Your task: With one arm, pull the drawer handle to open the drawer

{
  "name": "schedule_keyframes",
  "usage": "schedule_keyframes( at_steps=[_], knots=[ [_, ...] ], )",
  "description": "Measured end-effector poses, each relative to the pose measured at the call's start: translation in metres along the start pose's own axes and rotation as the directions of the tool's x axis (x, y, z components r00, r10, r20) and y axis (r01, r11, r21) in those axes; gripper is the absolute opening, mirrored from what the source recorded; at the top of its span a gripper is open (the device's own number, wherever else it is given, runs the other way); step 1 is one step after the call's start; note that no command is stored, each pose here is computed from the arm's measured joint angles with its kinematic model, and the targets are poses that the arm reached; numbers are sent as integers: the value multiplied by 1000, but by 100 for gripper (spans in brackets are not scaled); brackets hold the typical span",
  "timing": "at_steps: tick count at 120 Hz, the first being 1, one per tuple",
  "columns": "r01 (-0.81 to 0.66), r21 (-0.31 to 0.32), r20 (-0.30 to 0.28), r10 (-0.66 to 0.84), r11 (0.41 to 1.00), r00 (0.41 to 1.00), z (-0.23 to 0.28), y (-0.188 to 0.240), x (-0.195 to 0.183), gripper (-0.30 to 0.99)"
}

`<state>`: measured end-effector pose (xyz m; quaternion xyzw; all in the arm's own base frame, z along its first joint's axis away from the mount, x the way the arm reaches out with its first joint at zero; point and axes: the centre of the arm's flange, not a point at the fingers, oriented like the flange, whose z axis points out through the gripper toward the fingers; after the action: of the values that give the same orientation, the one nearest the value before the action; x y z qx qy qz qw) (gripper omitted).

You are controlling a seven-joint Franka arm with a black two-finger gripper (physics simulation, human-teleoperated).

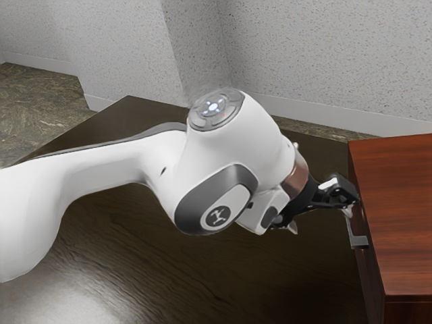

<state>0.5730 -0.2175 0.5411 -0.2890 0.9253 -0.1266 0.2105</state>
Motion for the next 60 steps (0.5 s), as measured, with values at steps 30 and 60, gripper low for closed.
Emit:
schedule_keyframes(
  at_steps=[30, 60],
  knots=[
    [-12, 2, -15, 12, 1000, 1000, 10, -3, 13, 67],
    [-27, 10, -24, 27, 1000, 999, -5, 8, 30, 66]
  ],
)
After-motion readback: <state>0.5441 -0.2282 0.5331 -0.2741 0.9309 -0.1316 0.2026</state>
